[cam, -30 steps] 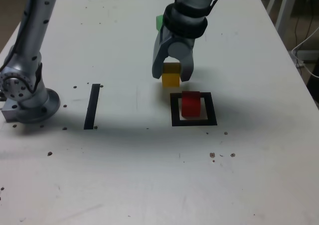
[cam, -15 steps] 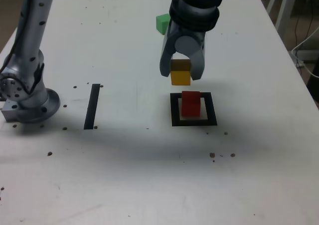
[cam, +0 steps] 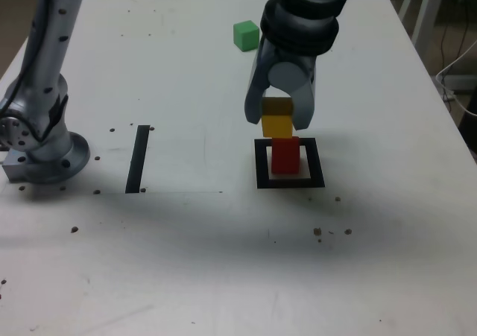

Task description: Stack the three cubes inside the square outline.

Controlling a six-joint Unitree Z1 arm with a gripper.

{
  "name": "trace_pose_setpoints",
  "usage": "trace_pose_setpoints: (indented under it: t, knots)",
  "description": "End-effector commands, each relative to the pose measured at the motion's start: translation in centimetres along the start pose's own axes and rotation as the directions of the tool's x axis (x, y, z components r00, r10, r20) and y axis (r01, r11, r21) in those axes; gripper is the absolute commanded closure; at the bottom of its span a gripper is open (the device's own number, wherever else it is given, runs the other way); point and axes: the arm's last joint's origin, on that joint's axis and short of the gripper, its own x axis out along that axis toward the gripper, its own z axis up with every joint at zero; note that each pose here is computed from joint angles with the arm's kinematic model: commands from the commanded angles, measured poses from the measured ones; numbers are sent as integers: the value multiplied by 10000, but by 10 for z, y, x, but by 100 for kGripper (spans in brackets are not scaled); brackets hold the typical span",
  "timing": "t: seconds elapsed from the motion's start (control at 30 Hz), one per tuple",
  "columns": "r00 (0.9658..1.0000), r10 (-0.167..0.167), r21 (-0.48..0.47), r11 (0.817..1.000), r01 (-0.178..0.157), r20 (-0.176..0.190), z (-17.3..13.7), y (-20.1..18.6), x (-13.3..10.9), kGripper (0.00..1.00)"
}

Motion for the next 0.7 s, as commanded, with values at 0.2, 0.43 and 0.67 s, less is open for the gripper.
trace_pose_setpoints:
  t: [0.2, 0.43, 0.67]
  knots:
    - [9999, -69, 72, 9999, 69, -113, 11, -4, 5, 70]
    - [9996, -107, 83, 9999, 109, -243, 16, -4, 11, 70]
    - [9992, -161, 91, 9998, 165, -372, 20, -5, 16, 70]
